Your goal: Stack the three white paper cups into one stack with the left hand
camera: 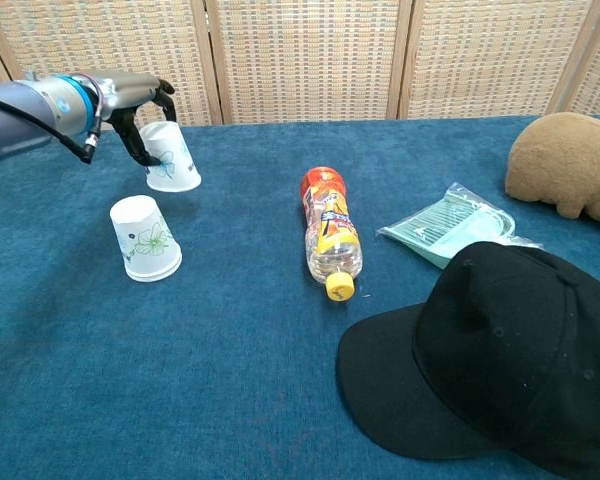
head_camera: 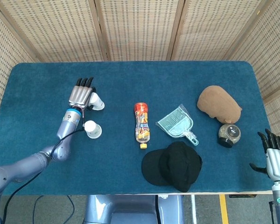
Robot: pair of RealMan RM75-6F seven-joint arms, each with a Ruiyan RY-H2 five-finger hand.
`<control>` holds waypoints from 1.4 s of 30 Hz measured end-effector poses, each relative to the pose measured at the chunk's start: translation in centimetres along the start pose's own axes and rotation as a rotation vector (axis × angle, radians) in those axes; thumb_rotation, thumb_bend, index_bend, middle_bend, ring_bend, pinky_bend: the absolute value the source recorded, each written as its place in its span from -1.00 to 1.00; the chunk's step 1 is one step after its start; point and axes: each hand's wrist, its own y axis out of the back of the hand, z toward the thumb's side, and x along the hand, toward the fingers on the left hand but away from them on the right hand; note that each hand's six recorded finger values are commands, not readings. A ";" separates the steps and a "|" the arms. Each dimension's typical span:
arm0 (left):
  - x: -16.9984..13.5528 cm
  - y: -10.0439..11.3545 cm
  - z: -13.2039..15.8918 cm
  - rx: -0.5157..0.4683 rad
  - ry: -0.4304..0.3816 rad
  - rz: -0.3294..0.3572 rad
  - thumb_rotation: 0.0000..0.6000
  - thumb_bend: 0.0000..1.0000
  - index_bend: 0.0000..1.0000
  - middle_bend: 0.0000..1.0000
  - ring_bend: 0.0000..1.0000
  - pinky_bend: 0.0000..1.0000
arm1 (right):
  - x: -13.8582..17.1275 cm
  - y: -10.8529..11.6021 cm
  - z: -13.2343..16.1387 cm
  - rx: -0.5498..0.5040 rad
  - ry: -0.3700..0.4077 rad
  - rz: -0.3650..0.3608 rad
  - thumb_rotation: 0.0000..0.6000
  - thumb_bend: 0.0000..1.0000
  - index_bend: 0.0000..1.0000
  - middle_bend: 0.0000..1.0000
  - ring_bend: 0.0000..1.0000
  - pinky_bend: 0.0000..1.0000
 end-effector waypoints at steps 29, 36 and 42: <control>-13.8 4.1 -2.4 0.045 -0.177 -0.002 1.00 -0.40 -0.26 -1.00 -1.00 -1.00 | 2.7 2.5 2.2 -0.043 0.097 -0.071 1.00 -0.89 -0.75 -1.00 -1.00 -1.00; -13.3 3.7 -2.2 0.043 -0.177 -0.005 1.00 -0.41 -0.27 -1.00 -1.00 -1.00 | 2.7 2.6 2.1 -0.047 0.097 -0.068 1.00 -0.89 -0.75 -1.00 -1.00 -1.00; -12.7 2.9 -1.7 0.061 -0.181 -0.019 1.00 -0.41 -0.27 -1.00 -1.00 -1.00 | 2.6 2.7 1.8 -0.053 0.086 -0.073 1.00 -0.89 -0.75 -1.00 -1.00 -1.00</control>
